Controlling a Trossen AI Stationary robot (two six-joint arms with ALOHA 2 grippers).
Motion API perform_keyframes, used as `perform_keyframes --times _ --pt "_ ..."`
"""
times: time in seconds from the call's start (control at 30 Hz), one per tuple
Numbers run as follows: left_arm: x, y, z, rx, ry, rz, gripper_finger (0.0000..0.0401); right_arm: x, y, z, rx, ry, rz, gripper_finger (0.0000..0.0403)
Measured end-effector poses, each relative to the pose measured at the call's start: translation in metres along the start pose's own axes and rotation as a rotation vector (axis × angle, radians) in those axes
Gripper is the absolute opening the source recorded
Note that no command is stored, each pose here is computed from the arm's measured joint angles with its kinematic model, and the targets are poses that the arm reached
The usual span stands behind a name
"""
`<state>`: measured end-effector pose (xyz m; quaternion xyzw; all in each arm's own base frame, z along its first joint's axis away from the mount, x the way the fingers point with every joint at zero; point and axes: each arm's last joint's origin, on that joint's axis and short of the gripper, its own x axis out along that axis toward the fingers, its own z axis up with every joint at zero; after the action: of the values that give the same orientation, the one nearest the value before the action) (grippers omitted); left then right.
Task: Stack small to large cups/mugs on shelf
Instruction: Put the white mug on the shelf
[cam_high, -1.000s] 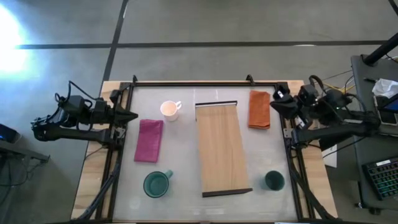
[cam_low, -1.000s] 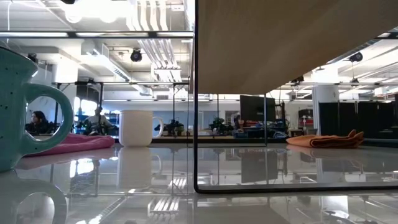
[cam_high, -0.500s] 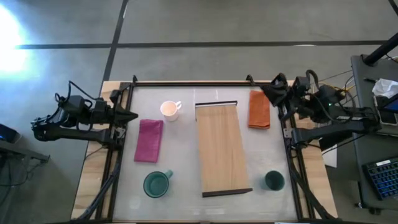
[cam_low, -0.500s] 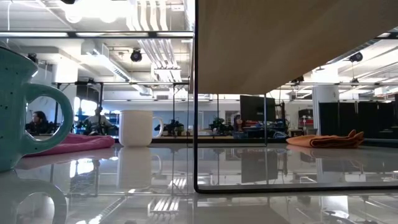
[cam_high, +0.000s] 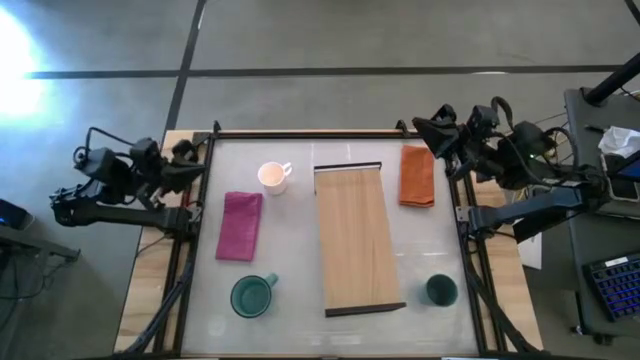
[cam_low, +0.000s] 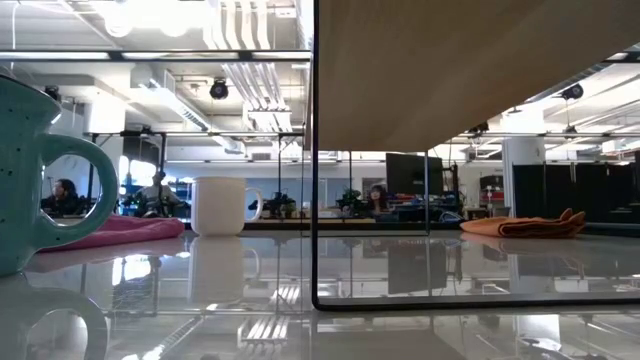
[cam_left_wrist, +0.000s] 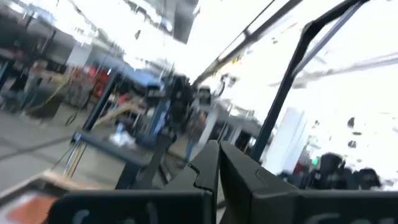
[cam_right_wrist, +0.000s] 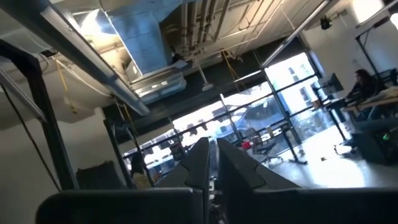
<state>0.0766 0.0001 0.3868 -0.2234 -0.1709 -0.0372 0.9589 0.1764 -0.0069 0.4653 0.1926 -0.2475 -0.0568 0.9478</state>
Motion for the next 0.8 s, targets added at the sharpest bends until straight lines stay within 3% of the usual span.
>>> perform_keyframes --times 0.3,0.5,0.6,0.8 --pt "0.002 -0.007 0.016 0.038 -0.181 -0.063 0.0000 0.027 0.003 -0.005 -0.026 0.063 -0.037 0.0022" --pt "0.007 -0.007 0.025 0.097 -0.335 0.049 0.0000 0.036 0.004 -0.009 -0.063 0.133 -0.062 0.0022" --pt "0.016 -0.003 0.019 0.142 -0.293 0.098 0.0000 0.040 0.003 -0.010 -0.088 0.156 -0.072 0.0023" --pt "0.030 0.013 0.002 0.204 -0.028 0.453 0.0000 0.039 -0.008 -0.004 -0.134 0.345 -0.197 0.0032"
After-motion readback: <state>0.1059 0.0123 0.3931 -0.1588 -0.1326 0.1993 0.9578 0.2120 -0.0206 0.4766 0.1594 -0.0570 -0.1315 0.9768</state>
